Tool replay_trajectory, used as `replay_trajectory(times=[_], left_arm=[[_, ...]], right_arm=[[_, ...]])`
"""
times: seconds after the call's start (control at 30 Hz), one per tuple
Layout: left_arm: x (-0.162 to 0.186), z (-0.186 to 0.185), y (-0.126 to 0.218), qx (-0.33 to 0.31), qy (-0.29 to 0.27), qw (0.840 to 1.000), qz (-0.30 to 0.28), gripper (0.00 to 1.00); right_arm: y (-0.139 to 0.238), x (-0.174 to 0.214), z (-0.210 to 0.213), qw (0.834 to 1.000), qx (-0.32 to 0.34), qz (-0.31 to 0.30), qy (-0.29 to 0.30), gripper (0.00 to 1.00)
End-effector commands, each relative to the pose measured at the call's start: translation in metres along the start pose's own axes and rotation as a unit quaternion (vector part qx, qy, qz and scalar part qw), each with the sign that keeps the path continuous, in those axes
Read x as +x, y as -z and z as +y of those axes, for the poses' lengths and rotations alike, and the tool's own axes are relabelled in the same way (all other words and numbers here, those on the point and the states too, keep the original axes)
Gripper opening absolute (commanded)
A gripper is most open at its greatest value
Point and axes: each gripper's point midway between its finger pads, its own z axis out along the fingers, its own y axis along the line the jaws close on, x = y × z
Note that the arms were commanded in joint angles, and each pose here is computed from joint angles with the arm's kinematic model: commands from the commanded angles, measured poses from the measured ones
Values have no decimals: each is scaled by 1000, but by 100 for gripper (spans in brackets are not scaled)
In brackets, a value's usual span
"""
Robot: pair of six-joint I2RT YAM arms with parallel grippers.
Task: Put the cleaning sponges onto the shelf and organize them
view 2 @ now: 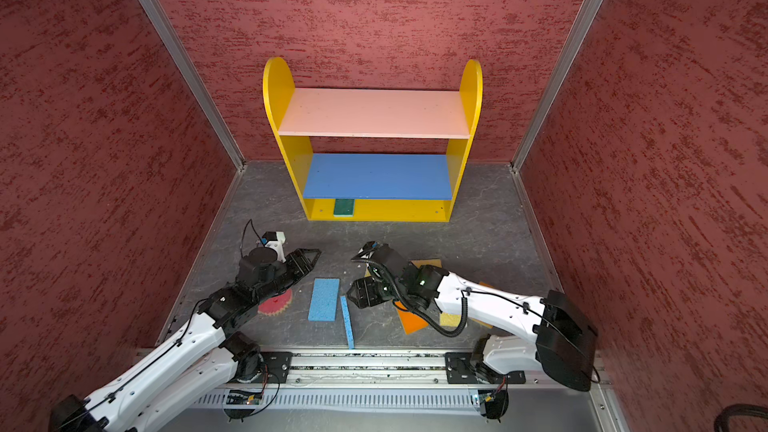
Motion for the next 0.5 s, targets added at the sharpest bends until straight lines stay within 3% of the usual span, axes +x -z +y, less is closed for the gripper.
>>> replay_trajectory(times=[0.0, 0.23, 0.47], left_arm=[[-5, -5, 2, 8, 2, 1000, -6, 60], [-9, 0, 8, -2, 2, 1000, -13, 65], [-7, 12, 7, -1, 23, 1000, -10, 66]], right_arm=[[-7, 18, -16, 994, 74, 63, 41, 78], [-43, 44, -15, 989, 73, 126, 41, 71], [-63, 47, 0, 991, 27, 127, 27, 62]])
